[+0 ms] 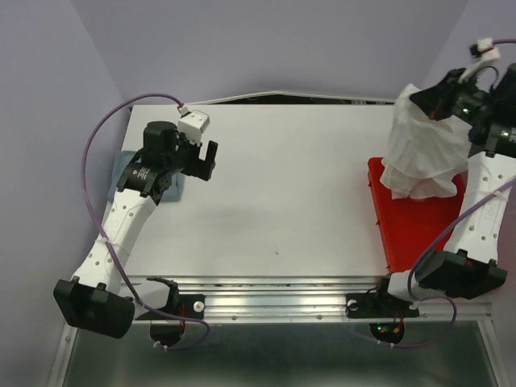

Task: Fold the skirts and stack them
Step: Move the skirt to the center of the board

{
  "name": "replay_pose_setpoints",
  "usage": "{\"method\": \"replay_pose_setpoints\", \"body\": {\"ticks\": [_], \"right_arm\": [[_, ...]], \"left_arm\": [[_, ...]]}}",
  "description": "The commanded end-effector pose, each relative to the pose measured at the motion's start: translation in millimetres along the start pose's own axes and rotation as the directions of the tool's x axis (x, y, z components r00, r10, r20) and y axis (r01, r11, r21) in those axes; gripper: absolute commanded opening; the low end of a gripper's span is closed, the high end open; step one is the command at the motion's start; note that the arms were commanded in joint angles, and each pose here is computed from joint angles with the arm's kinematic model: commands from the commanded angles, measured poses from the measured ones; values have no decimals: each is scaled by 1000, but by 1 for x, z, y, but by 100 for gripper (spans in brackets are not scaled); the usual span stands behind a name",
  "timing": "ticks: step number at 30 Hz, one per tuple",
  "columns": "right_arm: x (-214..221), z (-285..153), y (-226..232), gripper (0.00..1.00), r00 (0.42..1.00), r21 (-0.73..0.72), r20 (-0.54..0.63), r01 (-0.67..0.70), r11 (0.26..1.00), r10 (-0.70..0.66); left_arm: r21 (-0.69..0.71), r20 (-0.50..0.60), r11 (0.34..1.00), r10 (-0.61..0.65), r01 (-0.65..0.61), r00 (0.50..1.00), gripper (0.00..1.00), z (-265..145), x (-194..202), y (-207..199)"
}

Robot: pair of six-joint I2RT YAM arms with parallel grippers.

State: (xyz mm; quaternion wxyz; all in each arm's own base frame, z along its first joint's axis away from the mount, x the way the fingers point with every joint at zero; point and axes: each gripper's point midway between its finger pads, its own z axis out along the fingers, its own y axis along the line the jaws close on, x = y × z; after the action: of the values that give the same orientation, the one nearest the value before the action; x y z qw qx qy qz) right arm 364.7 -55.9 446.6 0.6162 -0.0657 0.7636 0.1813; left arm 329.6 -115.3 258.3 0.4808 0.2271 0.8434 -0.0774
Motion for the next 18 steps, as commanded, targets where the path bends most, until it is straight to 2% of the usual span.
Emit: {"method": "replay_pose_setpoints", "body": {"ticks": [1, 3, 4, 7, 8, 10, 11, 12, 15, 18], "right_arm": [[-26, 25, 146, 1, 988, -375, 131, 123, 919, -79], [-2, 42, 187, 1, 987, -458, 91, 159, 875, -132], [25, 61, 211, 1, 992, -499, 18, 121, 858, -129], [91, 92, 226, 1, 979, -562, -99, 91, 822, -177], [139, 98, 243, 1, 953, -602, -189, 78, 795, -236], [198, 102, 261, 1, 909, -640, -278, 66, 765, -311], [252, 101, 264, 1, 860, -649, -370, 32, 760, -353], [284, 98, 285, 1, 819, -680, -373, 78, 729, -436], [371, 84, 314, 1, 715, -740, -420, 88, 667, -560], [410, 88, 312, 1, 655, -732, -440, 136, 668, -615]], "left_arm": [[46, 155, 994, -102, 96, 983, 98, -31, -45, 16], [85, 171, 990, -122, 108, 978, 98, -36, -48, 17], [82, 176, 989, -133, 120, 975, 98, -38, -48, 23], [126, 154, 984, -147, 128, 977, 98, -37, -41, 21], [136, 128, 983, -145, 127, 981, 98, -34, -31, 20], [140, 115, 983, -135, 119, 984, 98, -32, -26, 19], [145, 92, 983, -123, 109, 988, 98, -28, -16, 18], [153, 62, 982, -120, 110, 991, 98, -22, -5, 16], [182, 20, 981, -79, 74, 997, 97, -15, 12, 13], [210, -20, 976, -55, 58, 998, 93, -9, 27, 9]]}}
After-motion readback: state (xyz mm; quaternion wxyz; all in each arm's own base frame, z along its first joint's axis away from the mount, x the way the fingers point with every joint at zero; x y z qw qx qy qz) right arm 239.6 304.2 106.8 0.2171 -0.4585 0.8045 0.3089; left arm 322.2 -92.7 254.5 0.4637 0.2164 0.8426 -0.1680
